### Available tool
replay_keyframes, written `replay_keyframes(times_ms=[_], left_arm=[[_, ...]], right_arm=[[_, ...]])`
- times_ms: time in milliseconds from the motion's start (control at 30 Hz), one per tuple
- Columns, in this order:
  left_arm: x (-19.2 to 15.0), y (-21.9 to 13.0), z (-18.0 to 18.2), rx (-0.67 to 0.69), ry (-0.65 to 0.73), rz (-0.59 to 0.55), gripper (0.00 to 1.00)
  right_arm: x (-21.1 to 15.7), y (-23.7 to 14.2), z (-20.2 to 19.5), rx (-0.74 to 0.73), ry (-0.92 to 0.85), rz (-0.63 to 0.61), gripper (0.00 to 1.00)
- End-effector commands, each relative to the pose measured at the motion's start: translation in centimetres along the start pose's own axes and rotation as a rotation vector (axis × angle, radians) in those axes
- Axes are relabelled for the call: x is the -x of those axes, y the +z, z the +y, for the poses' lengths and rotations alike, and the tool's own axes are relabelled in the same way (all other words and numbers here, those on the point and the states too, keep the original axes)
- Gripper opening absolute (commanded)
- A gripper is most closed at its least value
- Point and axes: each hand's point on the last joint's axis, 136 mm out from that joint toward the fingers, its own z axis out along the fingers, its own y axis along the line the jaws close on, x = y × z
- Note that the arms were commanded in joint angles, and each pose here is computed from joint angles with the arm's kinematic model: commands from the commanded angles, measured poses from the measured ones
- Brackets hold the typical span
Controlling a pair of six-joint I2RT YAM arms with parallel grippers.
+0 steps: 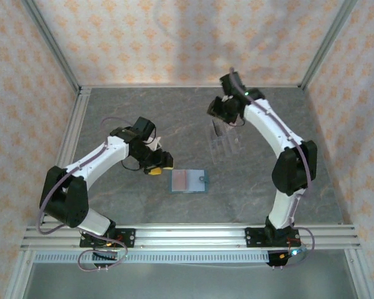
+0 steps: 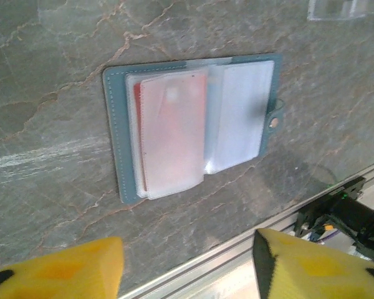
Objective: Put the credit cards into the card holder
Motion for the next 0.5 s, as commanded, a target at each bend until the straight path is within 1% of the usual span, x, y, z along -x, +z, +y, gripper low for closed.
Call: replay_keyframes(times_ms=[0,100,200,333,467], left_arm=[[-0.1,-1.7,-1.5,-0.047,0.023,-0.027,0.66],[0.0,-2.5,-2.1,-0.072,0.037,-0.060,0.73],[0.0,-3.3,-2.7,-0.096,0.048,-0.096,0.80],[-0.1,-4.1,-3.3,-0.130,0.053,-0.133,0.88],[-0.2,-4.8,-3.5,-0.156,0.053,-0.165,0.94]], right_arm=[[1.3,0.5,-4.1,-0.157,-0.040,0.037,0.43],[3.2,0.8,-5.7,-0.194,-0.041,0.039,0.44],[4.3,1.9,-6.9,-0.207,-0.035,0.056,0.45],[4.4,3.7,-8.2,-0.207,-0.027,0.117,0.44],[4.2,4.9,-8.3,-0.181,-0.033,0.142,0.40]])
